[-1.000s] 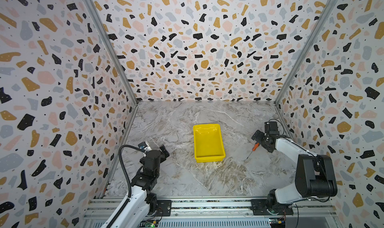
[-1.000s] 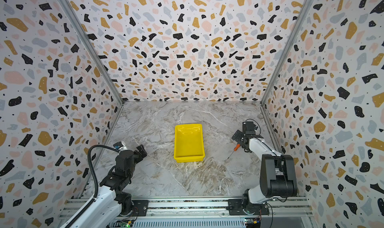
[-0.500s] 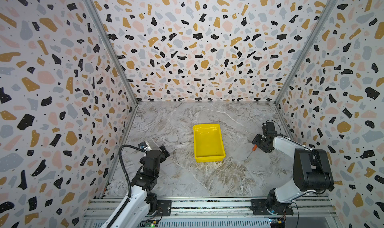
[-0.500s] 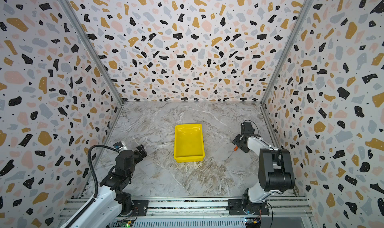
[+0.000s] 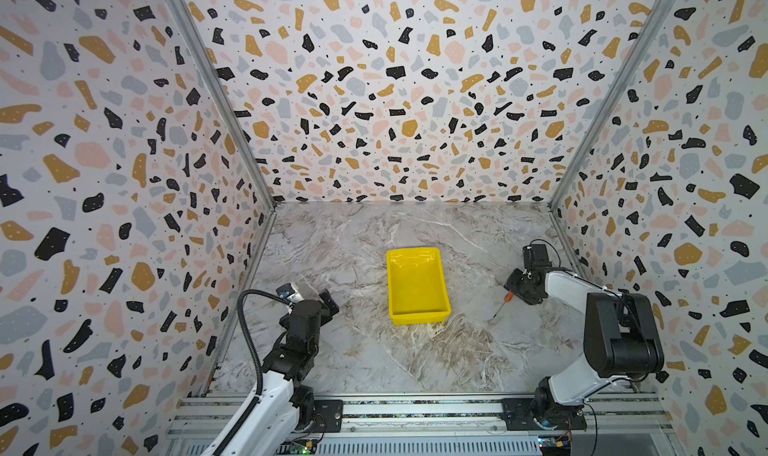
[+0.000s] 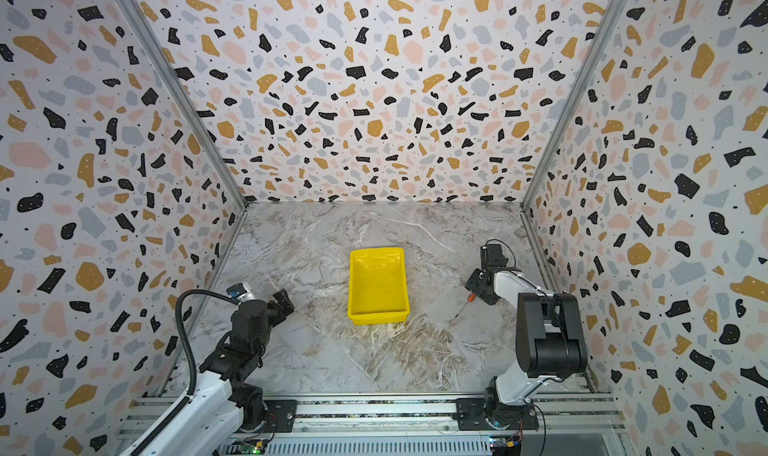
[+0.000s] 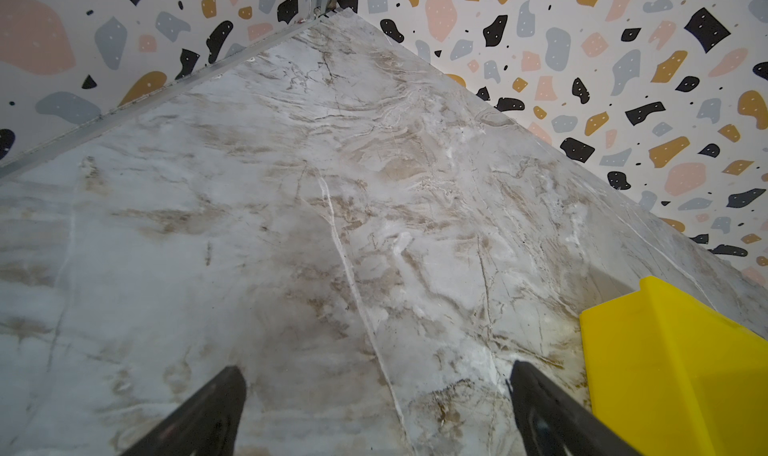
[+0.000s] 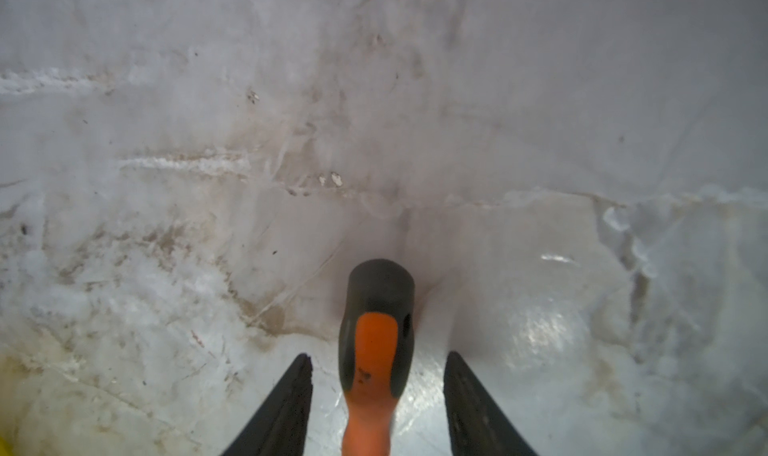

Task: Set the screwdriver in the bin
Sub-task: 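Lower the right gripper and close it on the orange screwdriver handle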

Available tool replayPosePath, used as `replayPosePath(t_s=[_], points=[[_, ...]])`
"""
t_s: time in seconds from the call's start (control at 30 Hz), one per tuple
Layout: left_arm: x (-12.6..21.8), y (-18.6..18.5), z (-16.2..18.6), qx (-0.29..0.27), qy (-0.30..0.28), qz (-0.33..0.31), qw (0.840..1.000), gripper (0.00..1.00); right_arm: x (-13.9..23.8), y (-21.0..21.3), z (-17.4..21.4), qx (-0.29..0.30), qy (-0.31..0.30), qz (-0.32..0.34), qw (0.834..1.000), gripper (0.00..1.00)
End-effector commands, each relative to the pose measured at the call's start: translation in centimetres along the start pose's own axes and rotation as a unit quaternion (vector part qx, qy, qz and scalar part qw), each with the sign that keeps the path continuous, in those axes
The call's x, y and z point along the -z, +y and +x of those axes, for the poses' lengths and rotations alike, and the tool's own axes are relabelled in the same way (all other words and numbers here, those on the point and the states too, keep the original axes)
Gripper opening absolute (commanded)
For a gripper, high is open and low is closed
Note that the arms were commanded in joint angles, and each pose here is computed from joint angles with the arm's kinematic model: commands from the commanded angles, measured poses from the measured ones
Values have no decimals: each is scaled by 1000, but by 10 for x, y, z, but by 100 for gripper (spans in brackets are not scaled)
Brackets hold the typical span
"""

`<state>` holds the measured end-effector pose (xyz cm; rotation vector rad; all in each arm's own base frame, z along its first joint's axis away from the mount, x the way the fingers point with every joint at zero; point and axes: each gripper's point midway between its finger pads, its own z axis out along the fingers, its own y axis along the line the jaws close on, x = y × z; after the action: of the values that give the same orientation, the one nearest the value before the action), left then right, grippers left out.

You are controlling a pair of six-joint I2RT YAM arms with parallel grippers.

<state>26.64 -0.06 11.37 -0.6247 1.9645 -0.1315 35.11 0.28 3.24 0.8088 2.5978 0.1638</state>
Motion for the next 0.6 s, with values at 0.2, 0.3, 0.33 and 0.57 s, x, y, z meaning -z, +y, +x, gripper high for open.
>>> replayPosePath(t_s=[0.2, 0.3, 0.33, 0.57], points=[[0, 0, -5, 8, -15, 0, 1000, 100, 5, 0, -7, 7, -10, 9, 1000, 51], [0, 0, -6, 9, -15, 0, 1000, 100, 4, -1, -7, 9, -10, 13, 1000, 50], [0, 0, -5, 8, -15, 0, 1000, 100, 3, -2, -7, 9, -9, 14, 1000, 50], [0, -1, -6, 9, -15, 1, 1000, 100, 0, -2, -4, 13, -5, 12, 1000, 39]])
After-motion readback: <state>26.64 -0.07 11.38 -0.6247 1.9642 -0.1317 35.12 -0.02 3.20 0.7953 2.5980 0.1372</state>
